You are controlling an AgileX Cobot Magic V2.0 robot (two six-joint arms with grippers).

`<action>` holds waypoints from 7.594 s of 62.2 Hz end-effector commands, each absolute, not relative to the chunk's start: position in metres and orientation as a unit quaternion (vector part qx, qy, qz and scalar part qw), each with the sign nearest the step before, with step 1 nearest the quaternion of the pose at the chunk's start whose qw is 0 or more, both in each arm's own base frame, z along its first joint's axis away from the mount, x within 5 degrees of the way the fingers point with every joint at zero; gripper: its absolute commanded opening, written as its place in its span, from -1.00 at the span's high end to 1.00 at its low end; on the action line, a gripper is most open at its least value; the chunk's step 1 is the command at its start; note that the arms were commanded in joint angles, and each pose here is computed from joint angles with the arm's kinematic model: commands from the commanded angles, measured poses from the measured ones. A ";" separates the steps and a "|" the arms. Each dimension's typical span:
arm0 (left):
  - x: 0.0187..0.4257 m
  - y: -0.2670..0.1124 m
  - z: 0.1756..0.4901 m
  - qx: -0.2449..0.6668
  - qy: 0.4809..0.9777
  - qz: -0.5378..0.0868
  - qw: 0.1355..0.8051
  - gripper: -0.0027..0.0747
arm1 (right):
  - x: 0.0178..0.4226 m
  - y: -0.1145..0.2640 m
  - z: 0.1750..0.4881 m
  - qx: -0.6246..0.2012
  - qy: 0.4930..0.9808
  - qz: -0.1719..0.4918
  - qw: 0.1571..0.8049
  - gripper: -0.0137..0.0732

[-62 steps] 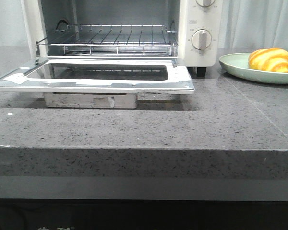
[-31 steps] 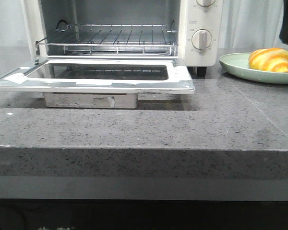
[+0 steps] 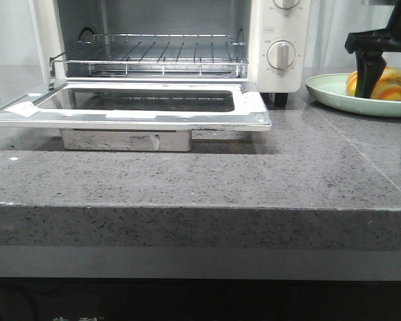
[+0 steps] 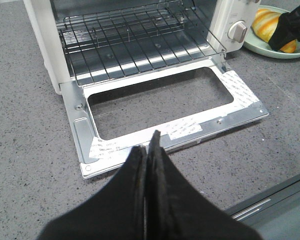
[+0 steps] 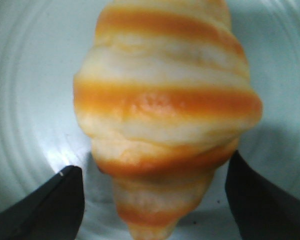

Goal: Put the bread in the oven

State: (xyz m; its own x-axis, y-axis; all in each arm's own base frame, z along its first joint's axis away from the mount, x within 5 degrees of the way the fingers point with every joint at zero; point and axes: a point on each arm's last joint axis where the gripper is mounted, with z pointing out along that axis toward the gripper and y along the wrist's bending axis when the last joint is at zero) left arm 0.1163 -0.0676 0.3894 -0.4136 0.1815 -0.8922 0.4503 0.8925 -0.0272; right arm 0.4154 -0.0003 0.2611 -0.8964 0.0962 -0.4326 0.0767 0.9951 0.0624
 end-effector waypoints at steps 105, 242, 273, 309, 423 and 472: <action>0.116 -0.068 0.404 0.185 0.805 -0.148 0.545 0.98 | 0.204 0.050 0.368 -0.049 0.926 0.106 0.358 0.53; 0.116 -0.068 0.404 0.184 0.803 -0.149 0.546 0.98 | 0.379 0.252 0.366 -0.148 0.902 0.005 0.406 -0.67; 0.116 -0.068 0.404 0.184 0.804 -0.149 0.546 0.98 | 0.339 0.234 0.406 -0.154 0.906 0.012 0.394 -0.68; 0.116 -0.068 0.404 0.184 0.804 -0.148 0.545 0.98 | 0.224 0.088 0.414 -0.076 0.882 0.054 0.462 -0.68; 0.103 -0.044 0.373 0.118 0.779 -0.147 0.598 0.98 | 0.093 0.024 0.360 -0.057 0.885 0.067 0.457 0.96; 0.055 -0.003 0.202 -0.050 0.683 -0.097 0.722 0.98 | 0.093 0.024 0.360 -0.057 0.885 0.066 0.456 0.96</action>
State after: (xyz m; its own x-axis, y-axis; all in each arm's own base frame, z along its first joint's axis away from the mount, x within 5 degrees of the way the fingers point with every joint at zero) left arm 0.0562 -0.0035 0.2004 -0.0435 -0.1811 -0.9825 0.0554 0.9815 -0.1834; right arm 0.0906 0.0244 0.3494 -0.6353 -0.0493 -0.7707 -0.1572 0.9853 0.0665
